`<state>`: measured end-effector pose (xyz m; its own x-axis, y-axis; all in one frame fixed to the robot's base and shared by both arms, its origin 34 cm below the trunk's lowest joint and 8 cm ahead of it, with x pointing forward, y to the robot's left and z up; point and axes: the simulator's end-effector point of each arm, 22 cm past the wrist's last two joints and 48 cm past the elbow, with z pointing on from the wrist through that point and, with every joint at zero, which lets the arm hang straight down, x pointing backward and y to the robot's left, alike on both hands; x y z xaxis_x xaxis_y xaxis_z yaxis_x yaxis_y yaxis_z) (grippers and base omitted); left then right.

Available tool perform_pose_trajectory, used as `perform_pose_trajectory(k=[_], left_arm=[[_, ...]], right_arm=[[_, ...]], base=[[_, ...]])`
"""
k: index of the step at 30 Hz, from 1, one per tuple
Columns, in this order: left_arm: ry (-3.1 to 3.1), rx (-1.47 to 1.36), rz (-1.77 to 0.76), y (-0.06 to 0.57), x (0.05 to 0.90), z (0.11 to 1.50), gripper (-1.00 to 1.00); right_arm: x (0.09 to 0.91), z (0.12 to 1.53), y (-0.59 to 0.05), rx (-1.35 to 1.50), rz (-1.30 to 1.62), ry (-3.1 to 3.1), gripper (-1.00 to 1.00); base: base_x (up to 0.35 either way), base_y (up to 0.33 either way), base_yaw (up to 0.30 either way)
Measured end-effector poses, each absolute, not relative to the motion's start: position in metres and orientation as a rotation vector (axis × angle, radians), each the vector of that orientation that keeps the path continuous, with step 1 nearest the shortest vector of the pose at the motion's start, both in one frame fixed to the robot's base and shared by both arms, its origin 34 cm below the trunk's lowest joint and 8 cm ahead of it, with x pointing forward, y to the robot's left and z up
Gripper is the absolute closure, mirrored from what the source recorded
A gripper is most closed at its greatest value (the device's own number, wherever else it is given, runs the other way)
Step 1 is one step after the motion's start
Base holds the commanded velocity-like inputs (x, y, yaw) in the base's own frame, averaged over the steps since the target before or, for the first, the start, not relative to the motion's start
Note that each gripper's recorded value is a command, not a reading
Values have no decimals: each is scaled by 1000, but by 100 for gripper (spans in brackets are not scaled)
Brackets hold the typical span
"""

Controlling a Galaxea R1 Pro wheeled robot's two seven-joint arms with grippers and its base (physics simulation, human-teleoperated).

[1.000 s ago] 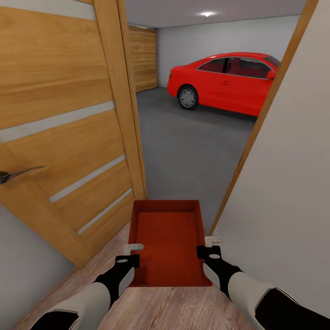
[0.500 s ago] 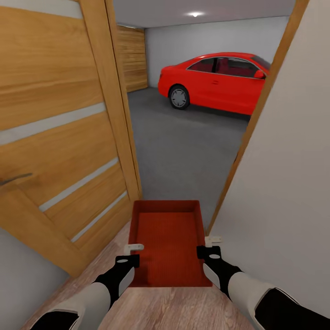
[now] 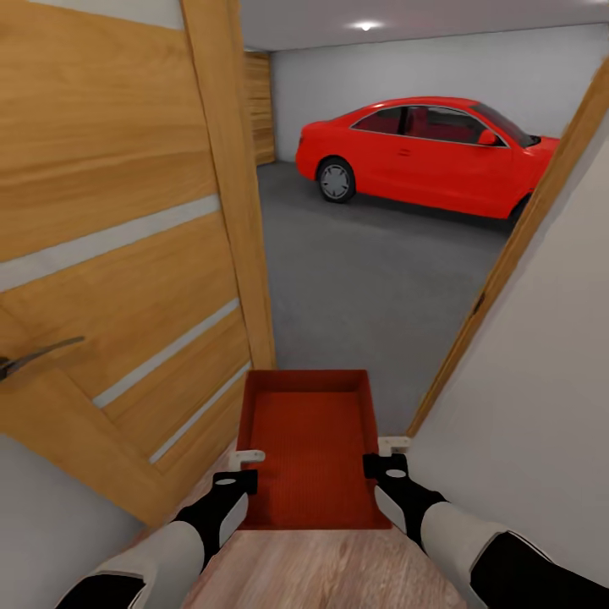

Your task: Move the two storage containers from the living room to the garage. In the garage, place one container on the floor and stack the other container on top of it (either order is fine).

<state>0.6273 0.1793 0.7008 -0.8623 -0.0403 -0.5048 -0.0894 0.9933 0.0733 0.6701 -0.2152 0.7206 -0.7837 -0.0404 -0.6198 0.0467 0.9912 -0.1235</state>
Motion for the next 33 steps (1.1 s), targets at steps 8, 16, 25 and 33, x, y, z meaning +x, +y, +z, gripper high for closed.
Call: perform_pose_trajectory(k=[8, 16, 25, 33], left_arm=[[2610, -90, 123, 181, 628, 700, 100], [2609, -91, 124, 181, 628, 701, 100], [2610, -92, 127, 179, 628, 701, 100], [2610, -91, 127, 180, 628, 701, 100]], right_arm=[[671, 721, -213, 5, -177, 2464, 100], [671, 721, -214, 4, -175, 2464, 100], [671, 721, -215, 4, -172, 2464, 100], [671, 721, -215, 4, -172, 2464, 100]], base=[[33, 37, -206], [1, 1, -252], [0, 1, -184], [97, 222, -8]])
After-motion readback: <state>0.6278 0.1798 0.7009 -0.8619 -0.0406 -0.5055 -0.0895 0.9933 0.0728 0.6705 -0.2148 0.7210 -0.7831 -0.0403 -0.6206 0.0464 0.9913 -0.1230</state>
